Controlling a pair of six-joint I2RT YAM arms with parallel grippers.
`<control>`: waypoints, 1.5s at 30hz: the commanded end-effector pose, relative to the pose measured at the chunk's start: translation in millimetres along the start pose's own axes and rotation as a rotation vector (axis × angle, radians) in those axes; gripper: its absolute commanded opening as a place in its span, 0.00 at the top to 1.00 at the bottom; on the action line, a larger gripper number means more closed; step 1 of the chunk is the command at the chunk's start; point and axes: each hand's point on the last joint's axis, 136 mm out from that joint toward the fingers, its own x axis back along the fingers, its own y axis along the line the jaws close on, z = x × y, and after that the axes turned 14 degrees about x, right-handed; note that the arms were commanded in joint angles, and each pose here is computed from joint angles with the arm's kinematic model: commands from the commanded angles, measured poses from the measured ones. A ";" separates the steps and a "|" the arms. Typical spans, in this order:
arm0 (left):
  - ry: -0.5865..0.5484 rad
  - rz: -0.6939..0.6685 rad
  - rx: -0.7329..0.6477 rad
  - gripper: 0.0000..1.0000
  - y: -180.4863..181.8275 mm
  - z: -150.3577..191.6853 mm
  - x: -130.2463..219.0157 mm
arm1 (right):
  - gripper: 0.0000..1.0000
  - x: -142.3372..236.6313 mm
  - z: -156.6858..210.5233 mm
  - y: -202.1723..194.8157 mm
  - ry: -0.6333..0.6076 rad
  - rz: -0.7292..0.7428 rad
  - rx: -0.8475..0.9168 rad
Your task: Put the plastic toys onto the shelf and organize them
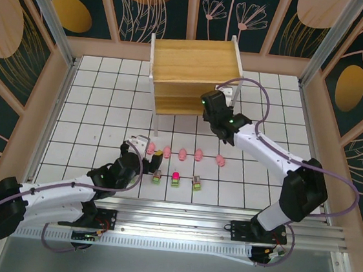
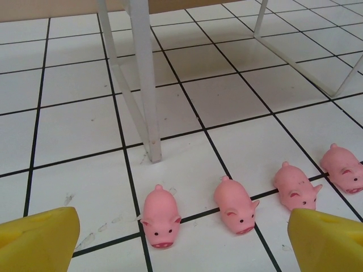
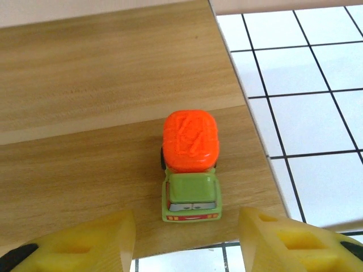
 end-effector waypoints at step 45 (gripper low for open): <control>0.251 -0.250 0.197 0.20 33.6 53.4 48.5 | 0.59 99.7 197.7 60.5 0.257 -0.266 0.079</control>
